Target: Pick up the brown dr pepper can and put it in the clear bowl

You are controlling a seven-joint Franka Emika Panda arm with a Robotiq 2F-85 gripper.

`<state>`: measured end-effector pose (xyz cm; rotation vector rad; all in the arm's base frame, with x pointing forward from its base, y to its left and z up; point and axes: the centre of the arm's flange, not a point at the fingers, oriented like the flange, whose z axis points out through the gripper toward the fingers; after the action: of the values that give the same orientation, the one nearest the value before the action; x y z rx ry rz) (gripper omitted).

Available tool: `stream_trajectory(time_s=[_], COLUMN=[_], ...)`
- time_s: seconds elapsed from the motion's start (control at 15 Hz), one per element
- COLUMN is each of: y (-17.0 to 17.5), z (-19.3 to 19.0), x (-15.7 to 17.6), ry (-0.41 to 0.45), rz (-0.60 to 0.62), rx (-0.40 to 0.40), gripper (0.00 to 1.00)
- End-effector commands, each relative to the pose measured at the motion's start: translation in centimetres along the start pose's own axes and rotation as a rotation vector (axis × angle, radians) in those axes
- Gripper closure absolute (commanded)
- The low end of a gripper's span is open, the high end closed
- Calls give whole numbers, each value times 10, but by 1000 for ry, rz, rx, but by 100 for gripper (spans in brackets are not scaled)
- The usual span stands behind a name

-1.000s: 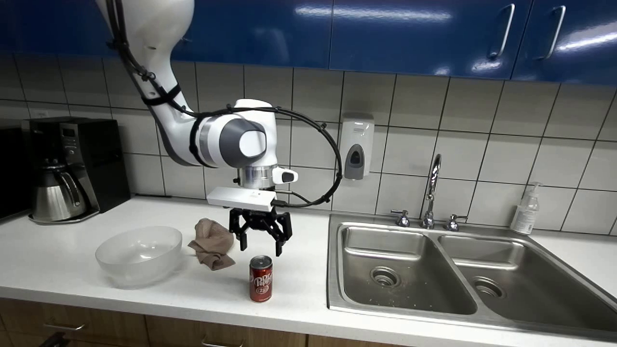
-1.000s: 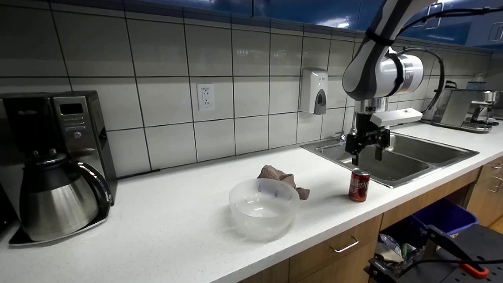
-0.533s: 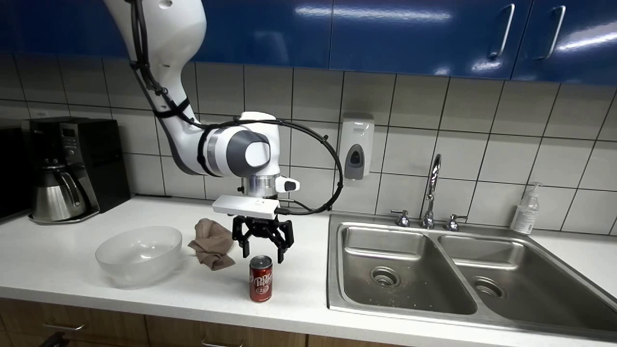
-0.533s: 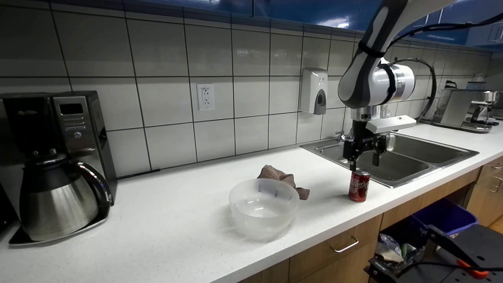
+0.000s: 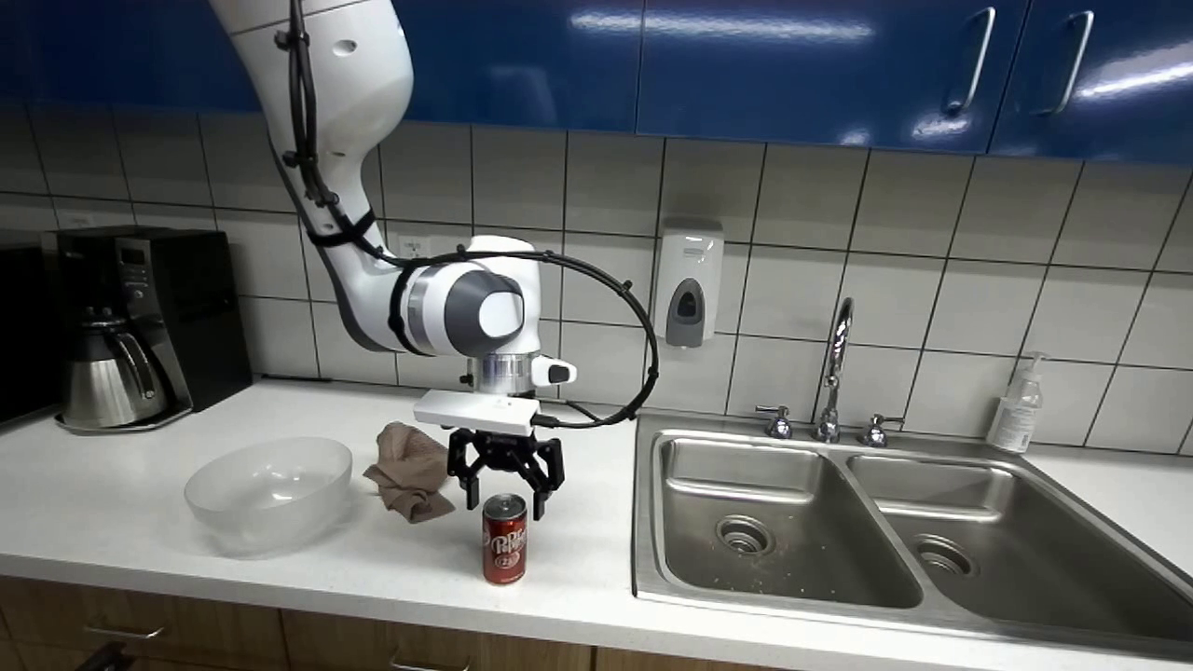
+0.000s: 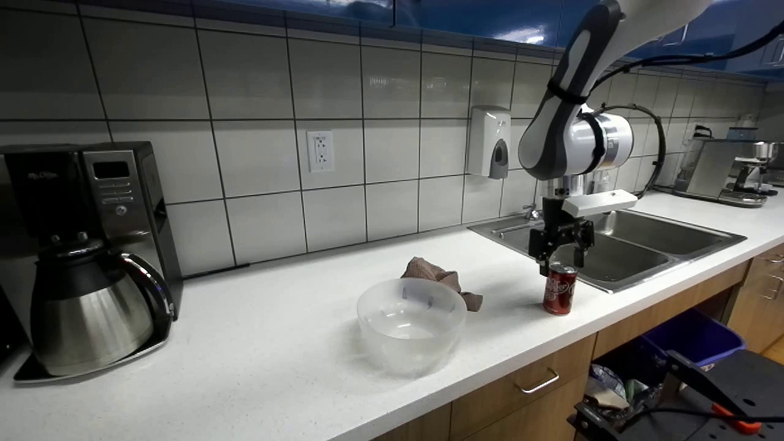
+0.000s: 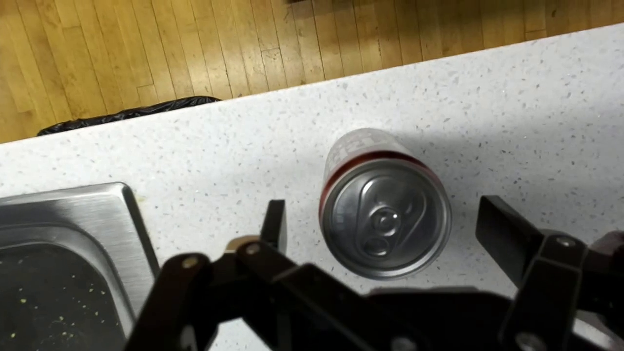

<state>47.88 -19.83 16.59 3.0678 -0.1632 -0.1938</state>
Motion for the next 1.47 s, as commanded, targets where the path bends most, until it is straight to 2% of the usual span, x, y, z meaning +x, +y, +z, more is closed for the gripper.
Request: stream_trajectory(time_s=[0.0, 0.6, 0.67, 0.8, 1.0, 1.4], y=[8, 16, 16, 16, 14, 14], z=[3, 17, 18, 19, 20, 4], x=[11, 14, 14, 15, 15, 0], ry=[-28, -75, -78, -83, -91, -66], rz=[-6, 15, 13, 9, 4, -3], rx=[34, 60, 61, 63, 77, 85], gripper=[0, 0, 25, 34, 60, 62])
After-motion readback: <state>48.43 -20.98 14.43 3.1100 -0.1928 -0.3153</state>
